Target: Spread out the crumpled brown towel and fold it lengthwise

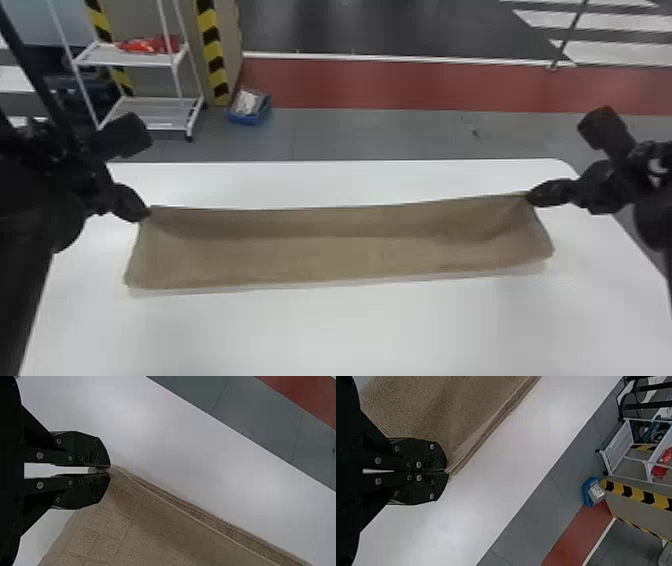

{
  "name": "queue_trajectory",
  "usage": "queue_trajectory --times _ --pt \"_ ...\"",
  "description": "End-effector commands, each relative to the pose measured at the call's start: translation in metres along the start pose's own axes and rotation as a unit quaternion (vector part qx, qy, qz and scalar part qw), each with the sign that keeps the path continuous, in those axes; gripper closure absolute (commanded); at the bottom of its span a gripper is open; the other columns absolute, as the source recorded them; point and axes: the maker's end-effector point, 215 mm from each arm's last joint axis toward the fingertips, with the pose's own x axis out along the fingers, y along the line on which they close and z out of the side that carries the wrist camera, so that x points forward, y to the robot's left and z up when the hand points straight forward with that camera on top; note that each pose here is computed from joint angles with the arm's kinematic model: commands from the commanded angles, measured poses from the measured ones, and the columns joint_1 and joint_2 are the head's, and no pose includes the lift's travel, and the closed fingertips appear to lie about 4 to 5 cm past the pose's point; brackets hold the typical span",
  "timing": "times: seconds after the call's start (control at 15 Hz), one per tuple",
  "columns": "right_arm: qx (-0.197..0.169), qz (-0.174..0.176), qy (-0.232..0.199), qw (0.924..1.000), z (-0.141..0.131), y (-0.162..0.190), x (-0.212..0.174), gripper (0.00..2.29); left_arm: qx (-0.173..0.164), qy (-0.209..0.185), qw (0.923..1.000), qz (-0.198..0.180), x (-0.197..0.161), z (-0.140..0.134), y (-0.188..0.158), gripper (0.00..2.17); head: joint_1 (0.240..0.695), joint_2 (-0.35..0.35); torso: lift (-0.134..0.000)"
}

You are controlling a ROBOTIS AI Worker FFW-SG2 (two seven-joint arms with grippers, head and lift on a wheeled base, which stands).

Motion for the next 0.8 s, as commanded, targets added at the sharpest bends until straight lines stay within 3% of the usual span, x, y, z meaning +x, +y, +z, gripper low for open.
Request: queue_trajectory --times 0.0,0.27,0.73 --pt "-0.011 0.001 0.011 0.9999 0.001 0.003 0.006 2.01 0.001 0.005 1.0 -0.005 0.005 0.0 -0.001 1.05 0.695 -0.054 -0.124" --pt "-0.02 -0.007 0.042 0.9989 -0.011 -0.001 0.017 2.01 0.003 0.007 1.0 -0.001 0.006 0.0 0.0 1.05 0.695 -0.054 -0.124" --pt "-0.036 -0.026 0.055 0.9975 -0.008 0.0 0.031 2.0 0.009 0.007 0.9999 -0.003 0.01 0.004 -0.004 1.05 0.695 -0.055 -0.124"
